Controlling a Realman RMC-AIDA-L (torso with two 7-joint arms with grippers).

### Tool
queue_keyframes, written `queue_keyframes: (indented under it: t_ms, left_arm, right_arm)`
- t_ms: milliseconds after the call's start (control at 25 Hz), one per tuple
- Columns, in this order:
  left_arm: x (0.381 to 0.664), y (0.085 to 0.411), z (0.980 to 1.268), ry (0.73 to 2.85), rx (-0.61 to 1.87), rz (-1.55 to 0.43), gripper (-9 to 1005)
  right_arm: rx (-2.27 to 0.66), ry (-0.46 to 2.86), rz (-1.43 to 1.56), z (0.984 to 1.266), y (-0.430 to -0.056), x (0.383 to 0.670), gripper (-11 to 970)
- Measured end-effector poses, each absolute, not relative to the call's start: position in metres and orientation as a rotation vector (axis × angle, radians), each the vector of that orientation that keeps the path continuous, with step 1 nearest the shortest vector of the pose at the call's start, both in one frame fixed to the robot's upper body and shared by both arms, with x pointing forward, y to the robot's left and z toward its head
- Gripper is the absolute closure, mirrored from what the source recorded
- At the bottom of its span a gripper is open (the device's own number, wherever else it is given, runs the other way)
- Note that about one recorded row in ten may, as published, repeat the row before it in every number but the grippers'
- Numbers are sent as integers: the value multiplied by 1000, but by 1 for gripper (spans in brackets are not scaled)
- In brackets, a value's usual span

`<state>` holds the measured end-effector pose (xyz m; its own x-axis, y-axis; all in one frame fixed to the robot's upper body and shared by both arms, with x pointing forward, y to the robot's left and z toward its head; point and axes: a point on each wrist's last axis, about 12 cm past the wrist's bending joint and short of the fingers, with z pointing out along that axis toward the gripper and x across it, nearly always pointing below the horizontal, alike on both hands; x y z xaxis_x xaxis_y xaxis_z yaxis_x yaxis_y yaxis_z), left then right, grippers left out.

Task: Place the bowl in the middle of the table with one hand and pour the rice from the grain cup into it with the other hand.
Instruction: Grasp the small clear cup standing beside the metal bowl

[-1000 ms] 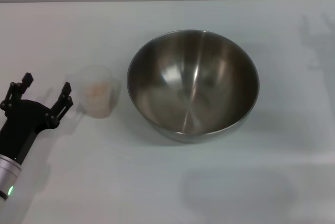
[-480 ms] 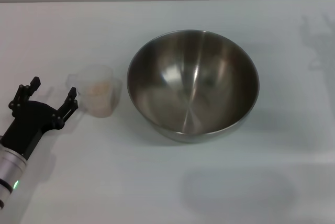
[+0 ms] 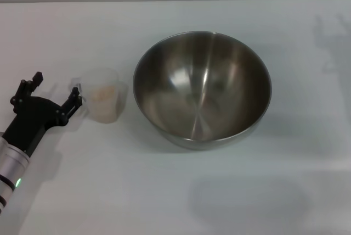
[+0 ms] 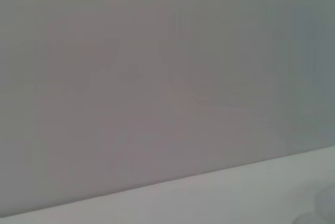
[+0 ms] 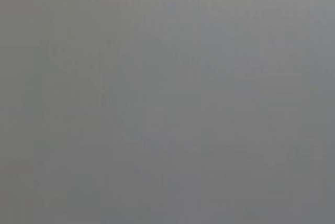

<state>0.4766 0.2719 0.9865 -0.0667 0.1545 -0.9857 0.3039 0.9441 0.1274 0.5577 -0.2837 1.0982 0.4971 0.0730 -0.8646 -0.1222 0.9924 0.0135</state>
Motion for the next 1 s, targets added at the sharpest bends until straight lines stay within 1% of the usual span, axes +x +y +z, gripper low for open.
queue_keyframes:
  t_ms: [400,680,1000]
  left_arm:
    - [482,274,989,1637,324,-112,132]
    - [484,268,990,1636,334,-133,281]
    - [489,264,989,1660,338,-143,674]
  right_arm:
    - [-61,1064,123,1099,-280,565,431]
    - [-72,1075,122,1100,-278,569,432]
    - [-74,1081,116,1100,-278,572,432]
